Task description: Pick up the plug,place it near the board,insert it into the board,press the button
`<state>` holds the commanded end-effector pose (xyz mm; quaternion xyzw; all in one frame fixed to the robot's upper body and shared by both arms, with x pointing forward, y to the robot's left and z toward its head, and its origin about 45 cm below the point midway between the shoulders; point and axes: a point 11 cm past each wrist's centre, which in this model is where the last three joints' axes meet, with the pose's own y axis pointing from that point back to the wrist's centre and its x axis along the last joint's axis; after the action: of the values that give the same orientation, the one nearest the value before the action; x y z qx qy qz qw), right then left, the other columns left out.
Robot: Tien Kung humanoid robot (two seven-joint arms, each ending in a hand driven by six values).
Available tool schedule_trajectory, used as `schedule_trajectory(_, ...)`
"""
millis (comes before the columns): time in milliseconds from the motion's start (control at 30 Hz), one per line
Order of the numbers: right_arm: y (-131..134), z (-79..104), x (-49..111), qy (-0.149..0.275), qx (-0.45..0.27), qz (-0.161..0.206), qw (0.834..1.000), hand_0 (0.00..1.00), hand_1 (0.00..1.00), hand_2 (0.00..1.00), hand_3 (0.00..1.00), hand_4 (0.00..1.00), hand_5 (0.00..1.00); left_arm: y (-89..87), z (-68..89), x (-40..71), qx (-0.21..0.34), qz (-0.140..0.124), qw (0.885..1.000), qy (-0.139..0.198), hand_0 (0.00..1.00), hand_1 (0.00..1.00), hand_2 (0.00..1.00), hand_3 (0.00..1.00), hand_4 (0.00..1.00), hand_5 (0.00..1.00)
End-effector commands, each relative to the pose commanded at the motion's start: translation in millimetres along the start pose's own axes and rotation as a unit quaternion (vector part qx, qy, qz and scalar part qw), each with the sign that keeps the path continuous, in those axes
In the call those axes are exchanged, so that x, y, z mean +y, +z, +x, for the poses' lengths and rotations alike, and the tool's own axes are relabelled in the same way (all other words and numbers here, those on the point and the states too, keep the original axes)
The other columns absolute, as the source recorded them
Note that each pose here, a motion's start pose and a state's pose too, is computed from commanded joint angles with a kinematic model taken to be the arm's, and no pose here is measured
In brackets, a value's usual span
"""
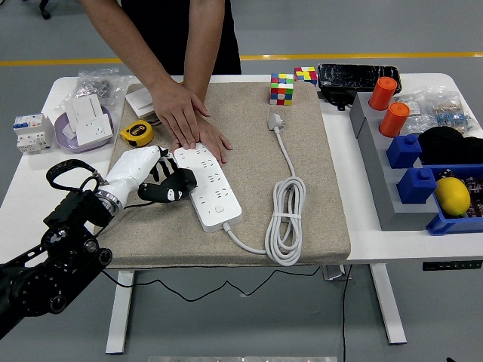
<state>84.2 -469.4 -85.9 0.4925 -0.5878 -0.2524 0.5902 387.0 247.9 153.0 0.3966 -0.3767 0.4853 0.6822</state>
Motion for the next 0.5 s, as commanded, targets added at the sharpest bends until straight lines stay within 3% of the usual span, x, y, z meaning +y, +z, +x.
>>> schedule_trajectory(500, -0.7, 1.8, -0.1, 0.002, -0.001, 0.0, 1.0, 0.974, 0.928, 0.867, 0.89, 0.998, 0.998, 0.9, -1.9, -0.7, -0.009, -0.005, 1.0, -0.011, 0.407, 0.351, 0.275, 0.292, 0.183, 0.002)
